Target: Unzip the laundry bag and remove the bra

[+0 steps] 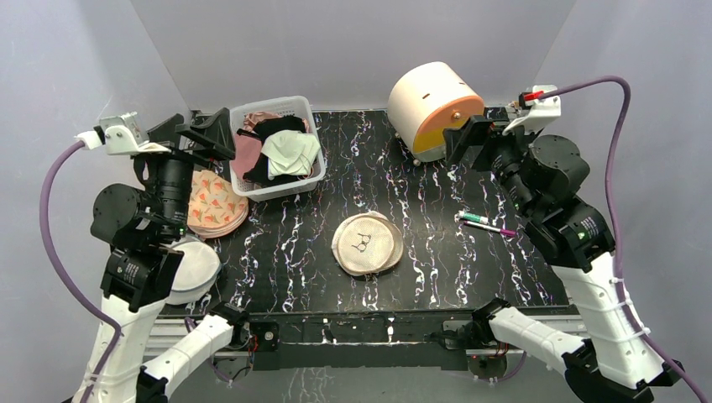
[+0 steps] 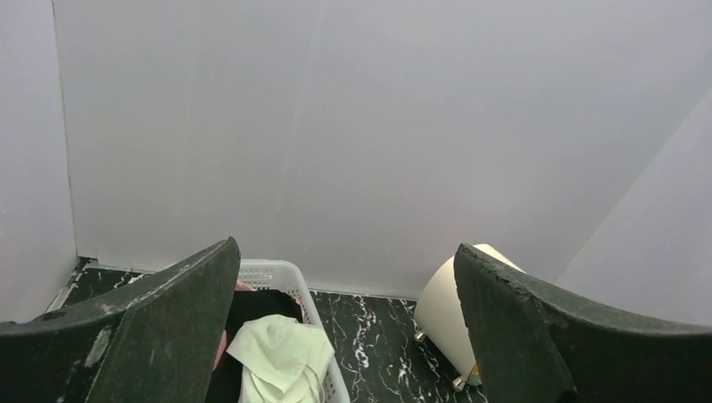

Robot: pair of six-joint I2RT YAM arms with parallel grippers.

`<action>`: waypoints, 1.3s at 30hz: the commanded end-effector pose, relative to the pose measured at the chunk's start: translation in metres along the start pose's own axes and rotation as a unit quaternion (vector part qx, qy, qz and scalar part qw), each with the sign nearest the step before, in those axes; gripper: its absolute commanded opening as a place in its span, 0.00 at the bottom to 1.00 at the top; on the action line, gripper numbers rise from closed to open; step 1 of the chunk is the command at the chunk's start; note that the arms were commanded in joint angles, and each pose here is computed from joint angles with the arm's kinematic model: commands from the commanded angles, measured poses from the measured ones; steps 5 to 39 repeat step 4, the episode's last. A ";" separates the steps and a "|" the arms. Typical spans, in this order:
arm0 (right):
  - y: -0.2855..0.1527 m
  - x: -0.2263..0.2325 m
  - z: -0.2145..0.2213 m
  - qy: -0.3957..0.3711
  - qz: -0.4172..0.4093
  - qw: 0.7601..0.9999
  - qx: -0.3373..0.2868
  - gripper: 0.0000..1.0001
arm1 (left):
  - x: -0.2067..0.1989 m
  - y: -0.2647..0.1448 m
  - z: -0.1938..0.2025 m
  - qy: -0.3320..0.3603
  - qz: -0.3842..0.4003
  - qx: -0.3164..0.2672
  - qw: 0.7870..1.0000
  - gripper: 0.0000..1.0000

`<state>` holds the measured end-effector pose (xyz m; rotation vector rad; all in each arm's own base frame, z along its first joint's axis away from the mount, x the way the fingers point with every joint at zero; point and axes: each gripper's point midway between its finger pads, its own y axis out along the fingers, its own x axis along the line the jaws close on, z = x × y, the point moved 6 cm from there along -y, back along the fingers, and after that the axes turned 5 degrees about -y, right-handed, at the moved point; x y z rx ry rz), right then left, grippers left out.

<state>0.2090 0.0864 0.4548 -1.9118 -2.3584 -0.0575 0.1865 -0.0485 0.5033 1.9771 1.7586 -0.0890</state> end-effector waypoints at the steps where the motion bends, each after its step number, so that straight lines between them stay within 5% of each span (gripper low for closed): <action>1: -0.005 -0.001 -0.014 0.001 -0.003 0.999 -0.037 0.98 | 0.000 0.002 -0.002 0.004 -0.002 -0.004 1.000 0.99; 39: -0.007 0.002 -0.013 0.001 -0.018 0.999 -0.034 0.98 | -0.001 0.002 -0.003 0.003 -0.001 0.000 1.000 0.99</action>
